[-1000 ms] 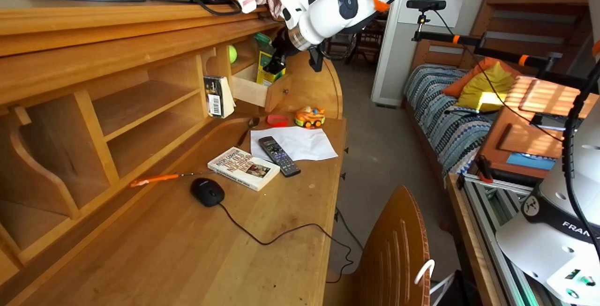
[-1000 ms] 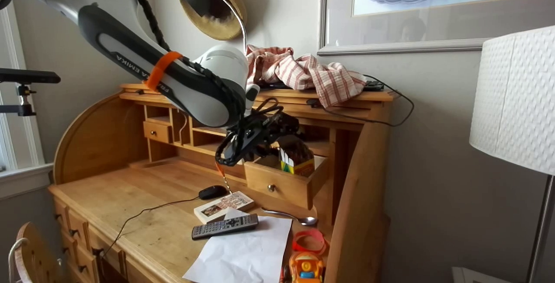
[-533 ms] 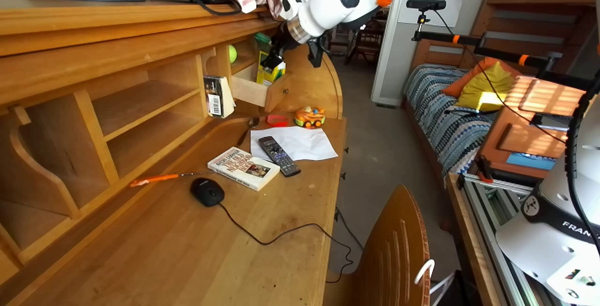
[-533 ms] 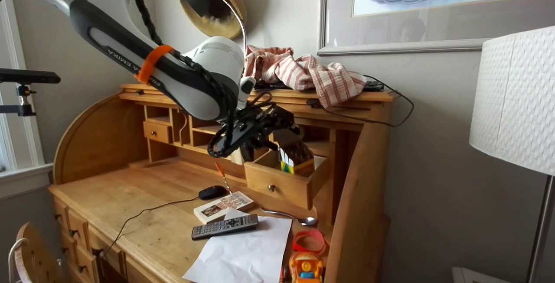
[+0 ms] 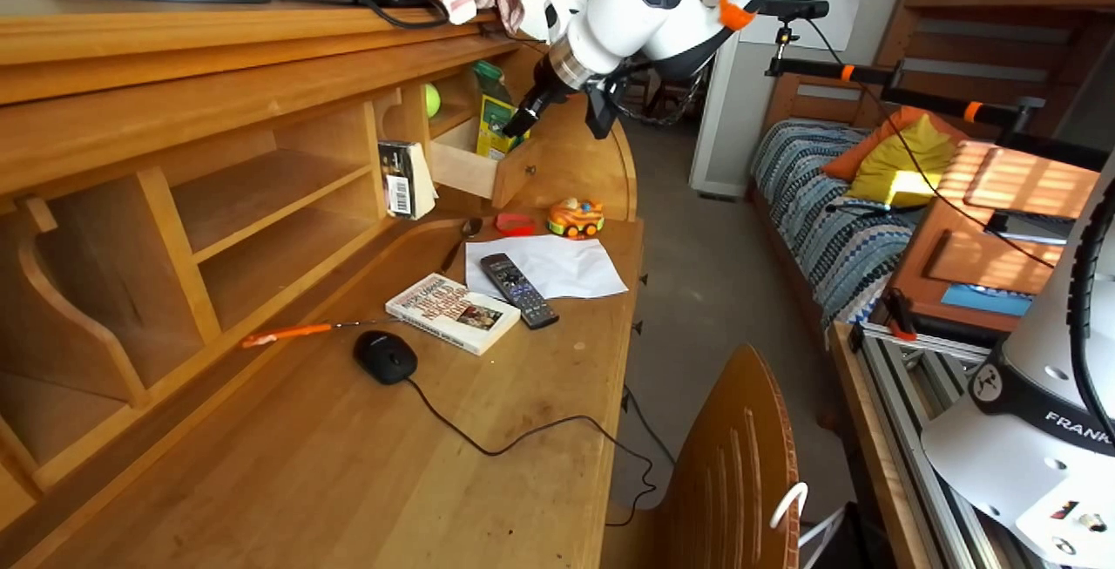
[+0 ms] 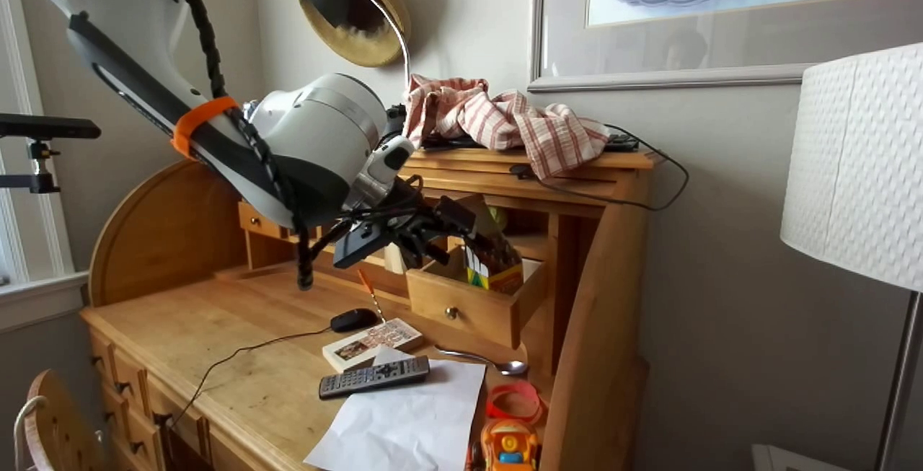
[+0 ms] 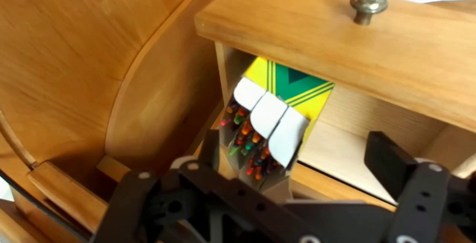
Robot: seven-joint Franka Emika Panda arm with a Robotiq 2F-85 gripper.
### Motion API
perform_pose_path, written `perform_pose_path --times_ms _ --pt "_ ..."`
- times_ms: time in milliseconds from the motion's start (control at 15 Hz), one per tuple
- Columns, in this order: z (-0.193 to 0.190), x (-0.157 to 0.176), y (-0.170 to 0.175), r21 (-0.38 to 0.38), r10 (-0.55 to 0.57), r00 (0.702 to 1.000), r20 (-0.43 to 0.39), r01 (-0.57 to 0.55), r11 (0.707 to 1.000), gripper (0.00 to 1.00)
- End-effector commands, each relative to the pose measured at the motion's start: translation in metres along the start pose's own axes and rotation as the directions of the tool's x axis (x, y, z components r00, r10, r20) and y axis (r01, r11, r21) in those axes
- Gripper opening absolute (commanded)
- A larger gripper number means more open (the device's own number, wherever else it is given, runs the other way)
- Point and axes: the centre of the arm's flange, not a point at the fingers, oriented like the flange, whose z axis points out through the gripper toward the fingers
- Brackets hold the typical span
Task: Put the crayon box in the top right drawer
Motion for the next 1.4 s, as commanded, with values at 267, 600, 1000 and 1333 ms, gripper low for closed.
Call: perform_pose_path --times_ms 267,600,1000,1333 --pt "-0.022 0.019 0.008 -0.080 0.210 0.976 0.059 -0.205 0.975 1.00" --pt "-0.014 0.006 0.032 -0.098 0.314 0.946 0.082 -0.306 0.947 1.00" --pt "-0.011 0.020 0.036 -0.006 0.374 0.926 0.059 -0.374 0.927 1.00" --pt "-0.007 0.006 0.027 -0.037 0.393 0.917 0.061 -0.391 0.919 1.00"
